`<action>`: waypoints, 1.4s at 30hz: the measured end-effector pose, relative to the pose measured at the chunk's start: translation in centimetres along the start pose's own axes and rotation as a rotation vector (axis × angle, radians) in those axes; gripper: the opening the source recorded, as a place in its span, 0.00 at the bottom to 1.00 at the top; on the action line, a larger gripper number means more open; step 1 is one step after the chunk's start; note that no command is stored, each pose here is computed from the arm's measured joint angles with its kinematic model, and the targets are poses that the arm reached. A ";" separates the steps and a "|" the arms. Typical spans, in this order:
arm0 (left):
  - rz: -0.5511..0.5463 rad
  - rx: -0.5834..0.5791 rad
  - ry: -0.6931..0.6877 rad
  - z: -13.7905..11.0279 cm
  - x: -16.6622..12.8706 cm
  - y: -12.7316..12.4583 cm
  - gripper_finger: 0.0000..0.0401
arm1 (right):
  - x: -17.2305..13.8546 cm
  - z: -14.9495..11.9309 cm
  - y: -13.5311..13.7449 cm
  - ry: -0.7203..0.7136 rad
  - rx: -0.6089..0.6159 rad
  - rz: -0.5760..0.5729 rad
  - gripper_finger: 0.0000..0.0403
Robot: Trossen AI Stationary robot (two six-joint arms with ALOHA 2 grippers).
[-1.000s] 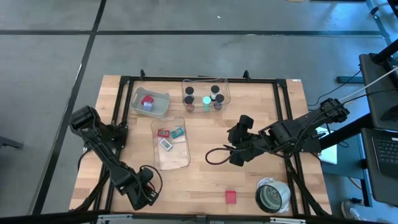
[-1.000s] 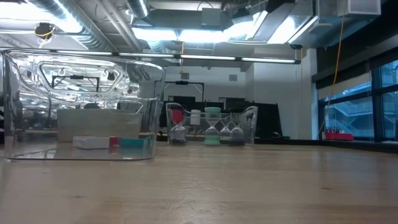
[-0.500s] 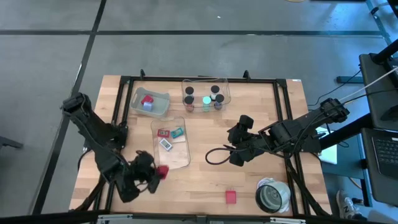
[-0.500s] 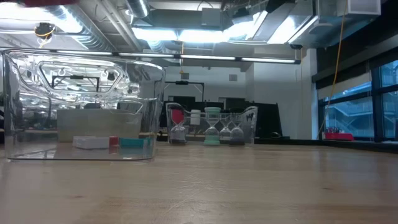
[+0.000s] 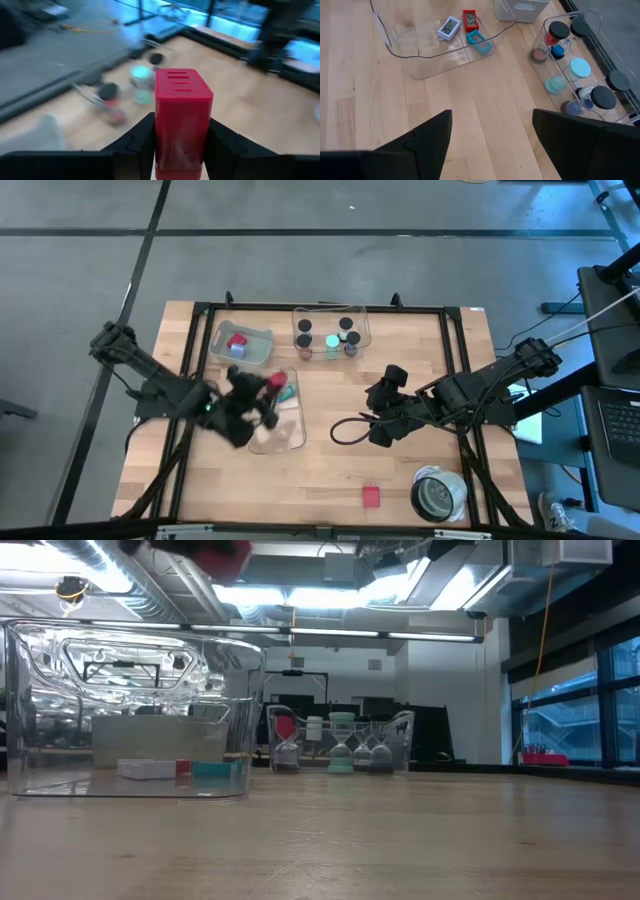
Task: Pick & Place Office items
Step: Put the left red charger adapter into the gray bin
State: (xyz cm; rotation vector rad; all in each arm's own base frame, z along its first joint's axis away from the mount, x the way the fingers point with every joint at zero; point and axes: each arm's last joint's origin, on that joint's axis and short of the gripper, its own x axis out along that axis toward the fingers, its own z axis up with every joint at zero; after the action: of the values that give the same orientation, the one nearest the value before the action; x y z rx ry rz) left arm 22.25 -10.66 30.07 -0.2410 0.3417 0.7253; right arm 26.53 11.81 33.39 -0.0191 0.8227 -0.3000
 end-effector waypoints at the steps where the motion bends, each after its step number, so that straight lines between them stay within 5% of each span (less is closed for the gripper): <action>1: 0.031 0.014 -0.004 0.4 0.7 0.4 0.31 | 0.0 0.0 0.0 0.000 0.000 0.000 0.69; 14: 0.368 0.013 0.194 4.0 8.9 7.9 0.31 | 0.0 0.0 0.0 0.001 0.000 0.001 0.69; 25: 0.550 -0.090 0.476 4.2 10.9 14.2 0.31 | 0.0 0.0 0.0 0.001 0.000 0.001 0.69; 42: 0.635 -0.195 0.655 -1.9 13.0 18.2 0.31 | 0.0 0.0 0.0 0.002 0.027 0.002 0.69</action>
State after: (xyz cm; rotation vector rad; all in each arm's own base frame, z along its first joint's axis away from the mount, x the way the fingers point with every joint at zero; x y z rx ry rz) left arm 18.47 9.73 21.59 -0.5706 0.9999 1.3043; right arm 26.53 11.82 33.39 0.0070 0.8201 -0.3088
